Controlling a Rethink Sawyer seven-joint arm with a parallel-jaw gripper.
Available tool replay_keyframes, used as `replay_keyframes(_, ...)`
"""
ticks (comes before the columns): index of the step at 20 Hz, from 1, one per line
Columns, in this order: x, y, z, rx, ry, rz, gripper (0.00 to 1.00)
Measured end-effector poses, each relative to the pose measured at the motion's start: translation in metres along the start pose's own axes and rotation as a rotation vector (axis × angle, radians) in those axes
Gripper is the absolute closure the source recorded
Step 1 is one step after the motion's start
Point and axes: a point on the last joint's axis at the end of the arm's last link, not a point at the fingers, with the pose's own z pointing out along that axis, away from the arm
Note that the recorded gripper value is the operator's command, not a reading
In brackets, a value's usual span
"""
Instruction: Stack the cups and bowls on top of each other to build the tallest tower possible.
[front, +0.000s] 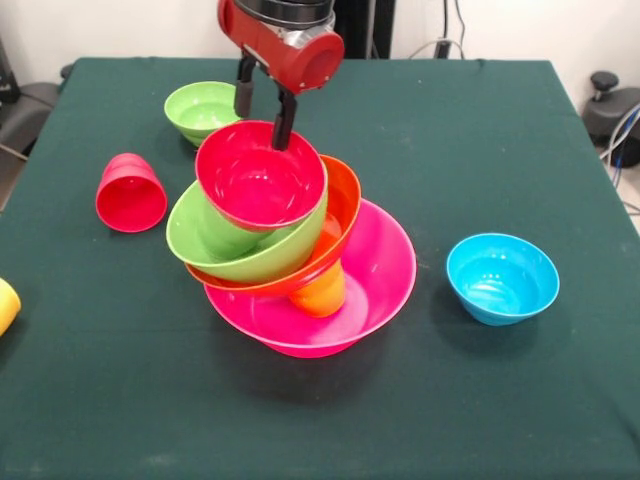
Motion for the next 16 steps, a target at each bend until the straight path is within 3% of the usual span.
replay_keyframes(16, 0.022, 0.018, 0.004, 0.002, 0.006, -0.04, 0.0)
